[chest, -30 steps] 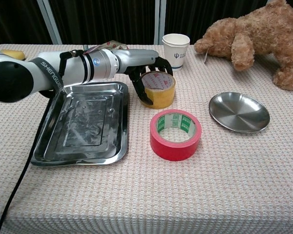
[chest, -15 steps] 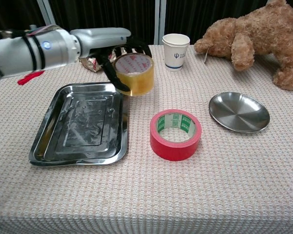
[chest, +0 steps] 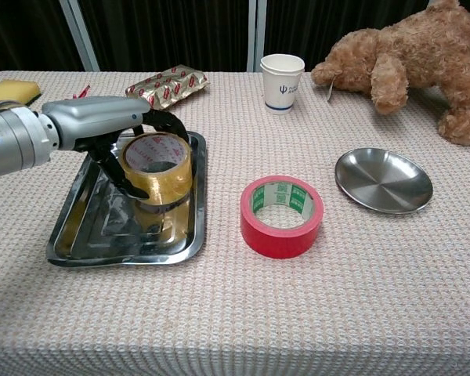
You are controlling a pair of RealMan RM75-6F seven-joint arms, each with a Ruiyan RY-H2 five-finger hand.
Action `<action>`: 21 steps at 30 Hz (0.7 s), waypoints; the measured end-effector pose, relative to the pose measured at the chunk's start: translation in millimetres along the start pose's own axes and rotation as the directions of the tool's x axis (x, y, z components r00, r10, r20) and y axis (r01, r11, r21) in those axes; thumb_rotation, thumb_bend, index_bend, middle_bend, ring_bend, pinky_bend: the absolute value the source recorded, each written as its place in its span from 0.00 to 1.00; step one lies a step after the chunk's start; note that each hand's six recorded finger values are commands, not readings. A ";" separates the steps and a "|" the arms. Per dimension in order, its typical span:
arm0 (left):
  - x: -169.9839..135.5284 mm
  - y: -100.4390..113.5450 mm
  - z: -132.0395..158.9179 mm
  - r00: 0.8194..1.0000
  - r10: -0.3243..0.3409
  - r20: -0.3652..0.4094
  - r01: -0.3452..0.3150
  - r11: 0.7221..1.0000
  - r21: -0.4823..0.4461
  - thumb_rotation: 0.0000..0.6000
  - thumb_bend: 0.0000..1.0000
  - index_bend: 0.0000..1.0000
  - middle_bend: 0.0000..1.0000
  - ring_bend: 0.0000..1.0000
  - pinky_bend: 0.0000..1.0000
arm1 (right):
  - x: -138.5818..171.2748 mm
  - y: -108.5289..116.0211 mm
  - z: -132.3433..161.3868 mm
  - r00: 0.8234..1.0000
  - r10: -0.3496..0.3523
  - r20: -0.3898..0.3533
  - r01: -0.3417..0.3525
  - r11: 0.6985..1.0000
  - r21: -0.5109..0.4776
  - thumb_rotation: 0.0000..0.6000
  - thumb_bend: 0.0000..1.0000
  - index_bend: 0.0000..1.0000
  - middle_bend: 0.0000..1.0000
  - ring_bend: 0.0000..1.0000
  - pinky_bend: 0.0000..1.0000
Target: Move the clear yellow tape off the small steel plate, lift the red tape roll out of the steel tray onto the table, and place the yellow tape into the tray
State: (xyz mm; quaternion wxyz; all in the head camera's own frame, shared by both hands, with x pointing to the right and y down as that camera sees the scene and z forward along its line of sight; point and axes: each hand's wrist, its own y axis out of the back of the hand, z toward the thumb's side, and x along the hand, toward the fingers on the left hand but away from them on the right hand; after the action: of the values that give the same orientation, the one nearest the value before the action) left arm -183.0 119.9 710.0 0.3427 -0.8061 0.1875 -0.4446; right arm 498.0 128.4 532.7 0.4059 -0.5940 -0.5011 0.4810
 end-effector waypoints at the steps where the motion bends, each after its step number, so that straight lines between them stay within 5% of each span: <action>1: -0.3 0.7 -1.1 1.000 0.002 -0.002 -0.002 1.000 0.003 1.00 0.10 0.05 0.03 0.00 0.14 | 0.1 -0.7 0.5 1.000 0.003 -0.003 -0.003 1.000 0.001 1.00 0.00 0.00 0.00 0.00 0.00; 14: -54.9 28.7 -51.3 0.980 0.120 -0.158 -0.118 0.993 0.023 1.00 0.09 0.05 0.03 0.00 0.13 | -4.4 -21.6 38.7 0.988 0.103 -0.117 -0.105 0.994 -0.006 1.00 0.00 0.00 0.00 0.00 0.00; 21: -130.5 28.1 -98.7 0.930 0.224 -0.293 -0.213 0.975 0.068 1.00 0.09 0.05 0.04 0.00 0.13 | -18.5 -51.3 102.0 0.932 0.242 -0.270 -0.251 0.968 -0.001 1.00 0.00 0.00 0.00 0.00 0.00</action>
State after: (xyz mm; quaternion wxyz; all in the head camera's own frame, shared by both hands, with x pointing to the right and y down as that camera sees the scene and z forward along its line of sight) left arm -336.1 141.5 649.6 0.3719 -0.6976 0.3176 -0.5236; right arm 387.1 118.9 564.0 0.3958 -0.7187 -0.3716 0.4345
